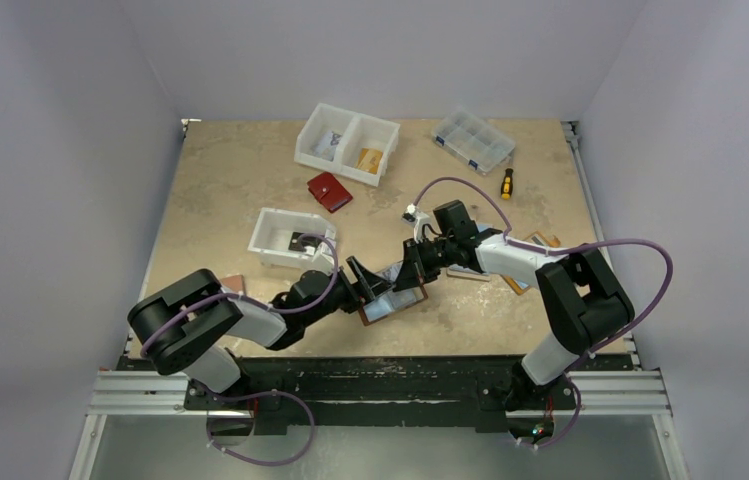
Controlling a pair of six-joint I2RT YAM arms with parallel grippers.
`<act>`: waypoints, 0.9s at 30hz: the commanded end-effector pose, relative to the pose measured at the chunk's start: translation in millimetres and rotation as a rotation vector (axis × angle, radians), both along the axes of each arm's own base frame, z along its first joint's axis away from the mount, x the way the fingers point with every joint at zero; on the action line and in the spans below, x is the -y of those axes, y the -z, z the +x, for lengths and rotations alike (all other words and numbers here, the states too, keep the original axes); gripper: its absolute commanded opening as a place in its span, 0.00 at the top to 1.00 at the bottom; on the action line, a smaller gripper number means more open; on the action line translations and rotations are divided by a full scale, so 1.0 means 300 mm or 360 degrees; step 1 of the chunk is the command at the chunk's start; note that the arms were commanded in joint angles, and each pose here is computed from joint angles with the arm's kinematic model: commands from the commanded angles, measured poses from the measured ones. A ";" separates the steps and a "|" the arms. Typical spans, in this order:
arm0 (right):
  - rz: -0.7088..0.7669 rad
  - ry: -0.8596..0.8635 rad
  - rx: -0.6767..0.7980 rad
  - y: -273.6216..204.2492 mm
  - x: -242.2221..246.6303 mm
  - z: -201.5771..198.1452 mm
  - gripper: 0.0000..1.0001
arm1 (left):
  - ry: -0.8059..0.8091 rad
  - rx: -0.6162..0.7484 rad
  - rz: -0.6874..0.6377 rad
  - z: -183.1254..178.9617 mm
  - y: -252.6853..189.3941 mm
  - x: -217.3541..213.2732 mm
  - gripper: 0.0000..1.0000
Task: Take the credit cards out of the card holder
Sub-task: Remove the credit card from the card holder.
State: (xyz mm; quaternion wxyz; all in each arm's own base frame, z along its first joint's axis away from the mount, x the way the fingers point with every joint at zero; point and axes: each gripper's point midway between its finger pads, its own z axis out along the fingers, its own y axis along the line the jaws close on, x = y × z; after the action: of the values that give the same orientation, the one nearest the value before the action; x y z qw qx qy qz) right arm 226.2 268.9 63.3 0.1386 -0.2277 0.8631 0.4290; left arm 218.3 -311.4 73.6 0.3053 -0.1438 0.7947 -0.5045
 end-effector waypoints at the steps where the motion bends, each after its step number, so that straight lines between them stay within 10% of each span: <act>1: 0.0102 -0.0071 0.0031 -0.037 -0.027 0.001 0.95 | -0.0031 0.0032 -0.0088 0.023 -0.033 0.008 0.23; 27: -0.0172 0.0014 0.0241 -0.017 0.046 0.087 0.55 | -0.0018 -0.0079 -0.0003 0.060 0.075 0.063 0.30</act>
State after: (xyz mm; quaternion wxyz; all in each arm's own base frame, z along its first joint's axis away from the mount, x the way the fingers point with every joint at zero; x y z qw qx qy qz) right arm 234.7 254.6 44.6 0.1434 -0.2439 0.8830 0.3746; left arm 230.8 -326.3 50.5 0.2860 -0.1586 0.8034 -0.4977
